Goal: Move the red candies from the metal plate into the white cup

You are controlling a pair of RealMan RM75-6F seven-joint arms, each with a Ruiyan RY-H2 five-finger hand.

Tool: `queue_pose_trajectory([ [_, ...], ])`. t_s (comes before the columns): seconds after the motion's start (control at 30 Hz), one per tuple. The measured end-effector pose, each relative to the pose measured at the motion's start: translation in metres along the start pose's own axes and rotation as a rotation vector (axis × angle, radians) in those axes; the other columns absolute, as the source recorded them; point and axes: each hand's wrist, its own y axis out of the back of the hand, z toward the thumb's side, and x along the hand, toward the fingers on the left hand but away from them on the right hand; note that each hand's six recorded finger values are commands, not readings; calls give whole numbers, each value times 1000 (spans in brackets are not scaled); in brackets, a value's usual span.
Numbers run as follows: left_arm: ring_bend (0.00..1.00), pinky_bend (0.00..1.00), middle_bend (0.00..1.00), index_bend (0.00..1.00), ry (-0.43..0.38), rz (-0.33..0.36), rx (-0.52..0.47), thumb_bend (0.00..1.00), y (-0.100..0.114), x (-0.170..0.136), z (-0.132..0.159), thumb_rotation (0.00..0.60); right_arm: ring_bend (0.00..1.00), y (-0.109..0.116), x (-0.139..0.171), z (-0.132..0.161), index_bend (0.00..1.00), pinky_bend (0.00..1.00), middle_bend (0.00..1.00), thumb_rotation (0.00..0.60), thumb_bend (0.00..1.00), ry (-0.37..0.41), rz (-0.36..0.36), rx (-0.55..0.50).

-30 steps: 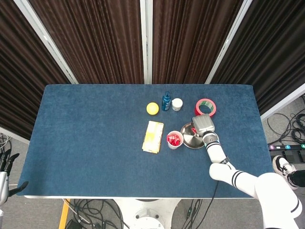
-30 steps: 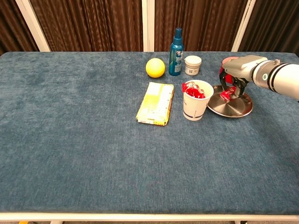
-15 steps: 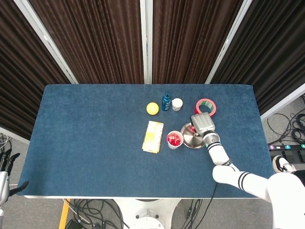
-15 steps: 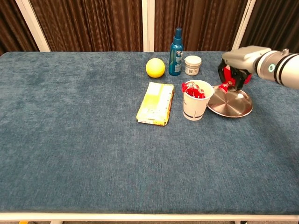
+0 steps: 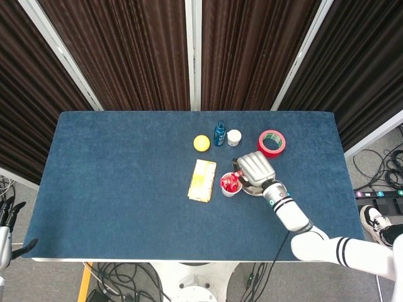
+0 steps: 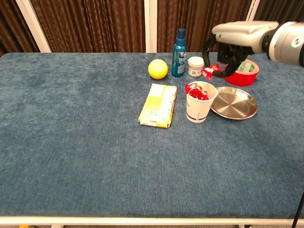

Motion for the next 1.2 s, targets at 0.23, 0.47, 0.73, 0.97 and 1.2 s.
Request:
queue_pose_trajectory([
  [0.23,91,163,169,224,3,-2,-2,0,-1,0,-1,600,902,-21,-5,19,488,1000,934,600,330,47,47,18],
  [0.47,91,163,169,224,8,-3,-5,0,-2,-1,-3,600,901,-20,-2,18,379,1000,934,600,327,47,43,26],
  [0.73,91,163,169,224,2,4,-8,0,-1,0,-2,600,901,-9,8,5,356,1000,934,600,327,14,6,8],
  [0.97,91,163,169,225,-13,9,-11,0,-1,4,1,600,650,16,39,-40,353,971,697,600,326,-95,-102,-15],
  [1.2,91,163,169,224,-37,15,-6,0,2,11,7,600,43,11,116,-99,211,174,130,600,327,-224,-181,-73],
])
